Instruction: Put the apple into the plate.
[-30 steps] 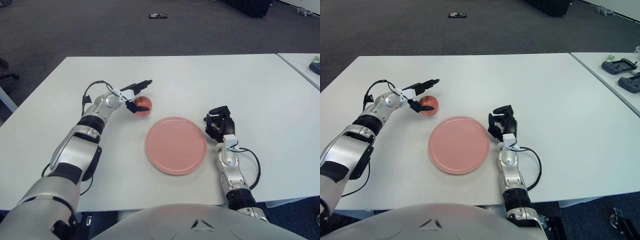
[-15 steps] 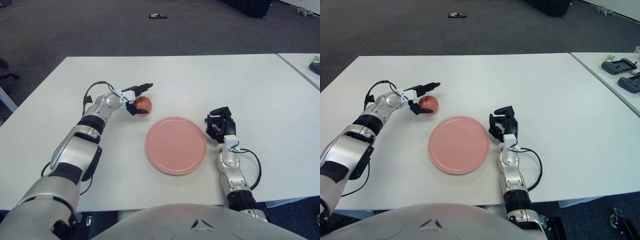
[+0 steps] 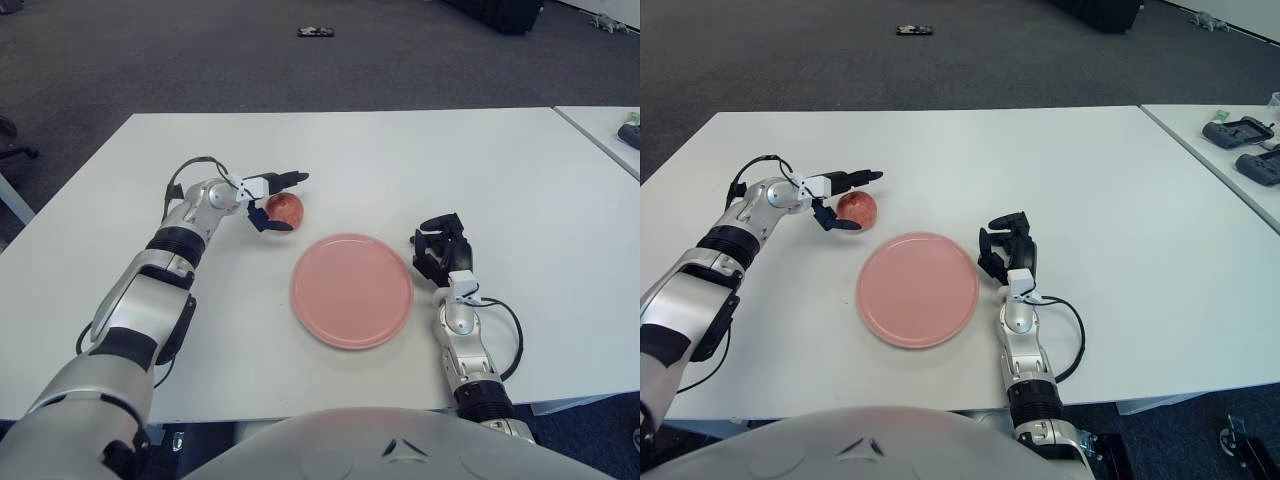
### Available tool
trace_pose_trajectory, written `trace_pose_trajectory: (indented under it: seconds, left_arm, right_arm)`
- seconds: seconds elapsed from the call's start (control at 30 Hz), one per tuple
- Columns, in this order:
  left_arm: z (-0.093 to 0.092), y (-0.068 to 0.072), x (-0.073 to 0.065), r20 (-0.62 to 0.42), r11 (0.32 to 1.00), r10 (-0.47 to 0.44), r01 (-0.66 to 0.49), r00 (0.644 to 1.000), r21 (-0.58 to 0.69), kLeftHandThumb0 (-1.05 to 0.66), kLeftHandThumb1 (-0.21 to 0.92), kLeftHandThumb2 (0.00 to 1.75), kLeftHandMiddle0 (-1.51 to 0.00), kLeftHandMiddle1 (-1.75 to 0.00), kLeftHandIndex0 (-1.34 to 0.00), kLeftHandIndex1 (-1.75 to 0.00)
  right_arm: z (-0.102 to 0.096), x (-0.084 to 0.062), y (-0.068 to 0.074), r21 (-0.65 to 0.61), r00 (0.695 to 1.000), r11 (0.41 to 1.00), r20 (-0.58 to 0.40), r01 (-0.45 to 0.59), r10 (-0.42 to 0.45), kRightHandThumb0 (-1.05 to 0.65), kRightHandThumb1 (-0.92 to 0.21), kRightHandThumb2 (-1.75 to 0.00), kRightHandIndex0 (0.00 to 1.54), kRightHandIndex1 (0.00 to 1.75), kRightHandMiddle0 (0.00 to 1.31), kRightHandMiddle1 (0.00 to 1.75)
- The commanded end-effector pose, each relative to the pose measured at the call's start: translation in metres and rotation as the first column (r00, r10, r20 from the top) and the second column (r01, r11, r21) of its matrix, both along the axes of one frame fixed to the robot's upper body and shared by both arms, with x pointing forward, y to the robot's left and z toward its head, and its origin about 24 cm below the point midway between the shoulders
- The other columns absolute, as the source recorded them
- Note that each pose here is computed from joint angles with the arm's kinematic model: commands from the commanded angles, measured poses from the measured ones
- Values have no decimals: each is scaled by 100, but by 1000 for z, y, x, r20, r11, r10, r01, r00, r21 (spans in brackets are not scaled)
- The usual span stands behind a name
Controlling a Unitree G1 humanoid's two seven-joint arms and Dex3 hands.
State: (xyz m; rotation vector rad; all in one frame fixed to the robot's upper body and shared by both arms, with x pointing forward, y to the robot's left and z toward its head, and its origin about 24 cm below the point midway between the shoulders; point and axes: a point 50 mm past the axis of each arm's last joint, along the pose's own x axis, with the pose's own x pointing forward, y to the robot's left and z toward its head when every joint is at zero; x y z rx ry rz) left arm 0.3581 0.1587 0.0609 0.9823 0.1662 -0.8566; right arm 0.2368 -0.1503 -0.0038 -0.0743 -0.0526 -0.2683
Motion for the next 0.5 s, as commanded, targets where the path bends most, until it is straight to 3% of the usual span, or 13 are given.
trace_pose_trajectory:
  seconds: [0.0, 0.47]
  left_arm:
    - [-2, 3, -3, -15, 1000, 3, -3, 1000, 5, -85, 41, 79, 0, 0, 0, 0]
    - [-8, -2, -9, -4, 1000, -9, 9, 1000, -20, -86, 44, 77, 0, 0, 0, 0]
  right_arm:
    - [-15, -9, -6, -2, 997, 1000, -76, 17, -17, -37, -77, -74, 51, 124, 28, 175]
    - [-14, -9, -8, -6, 998, 1000, -62, 10, -10, -37, -74, -79, 53, 123, 30, 175]
